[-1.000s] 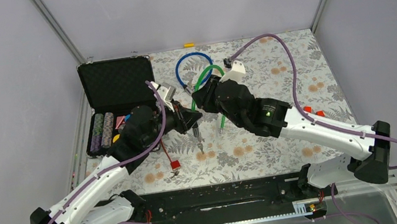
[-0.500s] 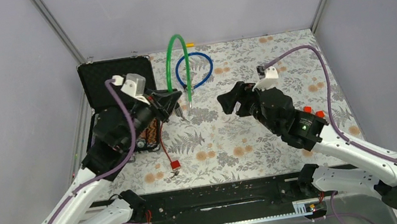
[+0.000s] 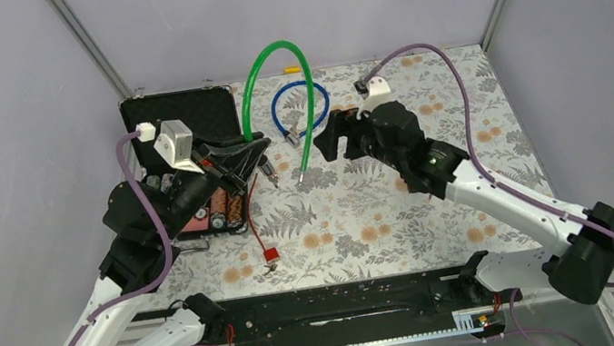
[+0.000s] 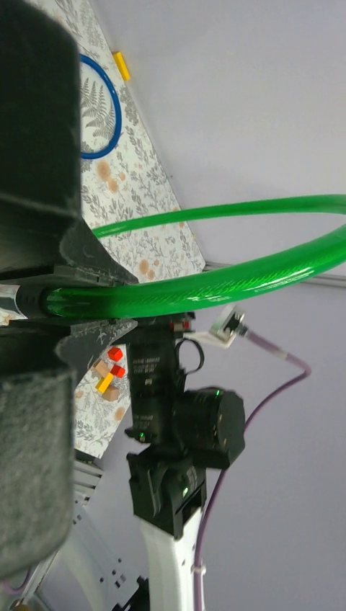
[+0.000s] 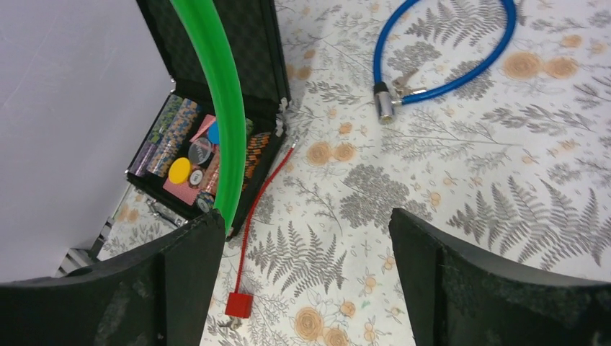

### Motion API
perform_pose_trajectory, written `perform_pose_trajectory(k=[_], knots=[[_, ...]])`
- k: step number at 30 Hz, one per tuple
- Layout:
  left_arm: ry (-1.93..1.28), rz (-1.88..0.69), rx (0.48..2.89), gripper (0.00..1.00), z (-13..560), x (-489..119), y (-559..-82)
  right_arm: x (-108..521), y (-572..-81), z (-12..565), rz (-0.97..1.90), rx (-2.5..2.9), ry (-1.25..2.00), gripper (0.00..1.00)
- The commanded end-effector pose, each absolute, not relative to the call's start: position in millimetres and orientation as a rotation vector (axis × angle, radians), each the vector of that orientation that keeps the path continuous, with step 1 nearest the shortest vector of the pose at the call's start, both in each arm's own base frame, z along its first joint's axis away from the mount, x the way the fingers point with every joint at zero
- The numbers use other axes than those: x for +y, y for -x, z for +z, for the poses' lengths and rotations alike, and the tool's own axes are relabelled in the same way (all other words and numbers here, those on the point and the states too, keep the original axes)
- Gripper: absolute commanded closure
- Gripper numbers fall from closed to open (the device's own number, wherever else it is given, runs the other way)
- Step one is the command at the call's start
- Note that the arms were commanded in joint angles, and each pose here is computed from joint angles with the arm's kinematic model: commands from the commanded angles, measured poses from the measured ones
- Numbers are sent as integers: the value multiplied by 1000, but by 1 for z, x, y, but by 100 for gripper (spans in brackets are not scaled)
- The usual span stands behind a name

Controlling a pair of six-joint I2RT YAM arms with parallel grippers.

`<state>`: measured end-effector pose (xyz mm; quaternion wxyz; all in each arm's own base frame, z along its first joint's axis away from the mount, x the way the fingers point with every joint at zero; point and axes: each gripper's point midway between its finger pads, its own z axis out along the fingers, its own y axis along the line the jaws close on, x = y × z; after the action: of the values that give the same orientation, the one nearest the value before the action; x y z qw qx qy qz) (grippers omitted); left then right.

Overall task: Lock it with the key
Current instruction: Pick up the lock from the center of the board.

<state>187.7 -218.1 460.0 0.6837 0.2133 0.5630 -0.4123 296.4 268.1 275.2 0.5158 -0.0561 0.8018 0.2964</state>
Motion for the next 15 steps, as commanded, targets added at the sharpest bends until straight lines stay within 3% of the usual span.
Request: perform_pose_trajectory(k=[1, 11, 15], knots=[[-502, -968, 1033, 100, 521, -206, -158, 292, -308, 309, 809, 1850, 228, 12], [-481, -969, 1019, 100, 526, -203, -158, 327, -305, 312, 1122, 1847, 212, 19], [-451, -976, 1010, 100, 530, -200, -159, 336, -305, 304, 1268, 1865, 168, 39]])
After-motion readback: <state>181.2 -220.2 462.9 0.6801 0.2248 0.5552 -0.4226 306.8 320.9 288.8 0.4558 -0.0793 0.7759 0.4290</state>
